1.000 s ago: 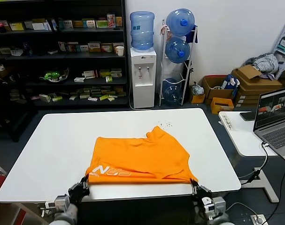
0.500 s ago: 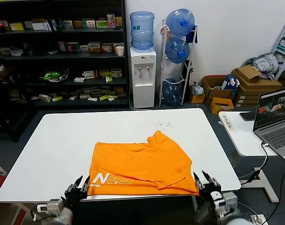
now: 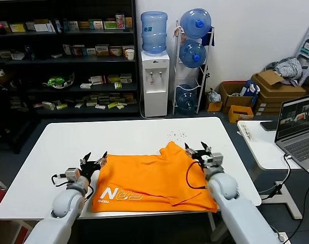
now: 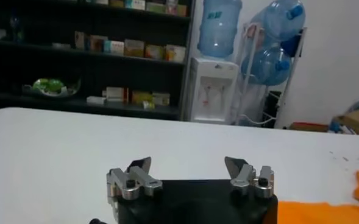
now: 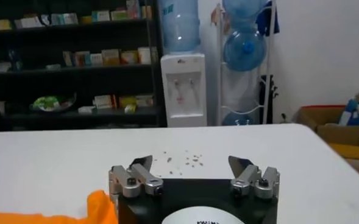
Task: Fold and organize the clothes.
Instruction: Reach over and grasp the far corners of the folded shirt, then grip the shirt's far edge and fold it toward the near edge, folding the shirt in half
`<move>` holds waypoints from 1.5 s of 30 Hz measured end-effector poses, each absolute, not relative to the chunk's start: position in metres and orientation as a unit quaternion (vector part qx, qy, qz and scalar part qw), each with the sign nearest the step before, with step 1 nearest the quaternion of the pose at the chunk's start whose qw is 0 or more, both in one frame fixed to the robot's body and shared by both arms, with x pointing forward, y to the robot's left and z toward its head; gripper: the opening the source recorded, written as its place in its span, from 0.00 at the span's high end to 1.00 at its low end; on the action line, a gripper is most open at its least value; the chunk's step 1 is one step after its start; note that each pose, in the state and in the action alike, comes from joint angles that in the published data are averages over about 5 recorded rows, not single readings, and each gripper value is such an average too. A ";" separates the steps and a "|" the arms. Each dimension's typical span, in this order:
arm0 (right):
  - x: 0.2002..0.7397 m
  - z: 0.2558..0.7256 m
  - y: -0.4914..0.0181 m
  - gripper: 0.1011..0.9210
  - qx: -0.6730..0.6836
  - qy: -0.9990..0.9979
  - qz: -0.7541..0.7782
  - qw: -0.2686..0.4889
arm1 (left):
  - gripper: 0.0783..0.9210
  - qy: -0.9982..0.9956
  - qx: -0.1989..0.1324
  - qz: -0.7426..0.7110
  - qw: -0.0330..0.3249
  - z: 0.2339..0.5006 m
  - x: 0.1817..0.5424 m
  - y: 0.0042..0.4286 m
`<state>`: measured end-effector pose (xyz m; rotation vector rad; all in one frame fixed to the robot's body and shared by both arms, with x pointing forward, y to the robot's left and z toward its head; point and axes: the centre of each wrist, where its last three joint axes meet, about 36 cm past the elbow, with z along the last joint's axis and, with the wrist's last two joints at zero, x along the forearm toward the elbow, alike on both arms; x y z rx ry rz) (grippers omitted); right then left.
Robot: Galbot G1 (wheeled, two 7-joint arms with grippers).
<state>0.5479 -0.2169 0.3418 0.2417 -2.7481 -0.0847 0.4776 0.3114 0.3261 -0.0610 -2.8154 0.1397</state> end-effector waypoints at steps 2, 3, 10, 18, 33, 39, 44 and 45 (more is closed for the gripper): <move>0.560 0.334 -0.208 0.12 0.089 -0.975 -0.030 0.201 | 0.12 -0.984 -0.019 0.046 0.172 0.317 0.489 0.313; 0.565 0.330 -0.204 0.12 0.090 -0.974 -0.029 0.206 | 0.12 -0.983 -0.018 0.044 0.176 0.313 0.494 0.314; 0.588 0.313 -0.188 0.13 0.095 -0.967 -0.016 0.235 | 0.12 -0.980 -0.014 0.033 0.197 0.300 0.515 0.320; 0.598 0.307 -0.174 0.38 0.109 -0.960 -0.004 0.257 | 0.28 -0.976 -0.020 0.027 0.216 0.294 0.523 0.313; 0.604 0.310 -0.161 0.89 0.122 -0.960 -0.008 0.252 | 0.79 -0.968 -0.036 0.022 0.249 0.306 0.530 0.302; 0.602 0.314 -0.164 0.97 0.118 -0.966 -0.023 0.230 | 0.97 -0.969 -0.034 0.024 0.245 0.314 0.528 0.303; 0.594 0.324 -0.169 0.97 0.114 -0.971 -0.033 0.207 | 0.98 -0.974 -0.038 0.025 0.224 0.327 0.523 0.306; 0.591 0.326 -0.170 0.97 0.114 -0.972 -0.035 0.203 | 0.98 -0.975 -0.039 0.025 0.219 0.329 0.522 0.306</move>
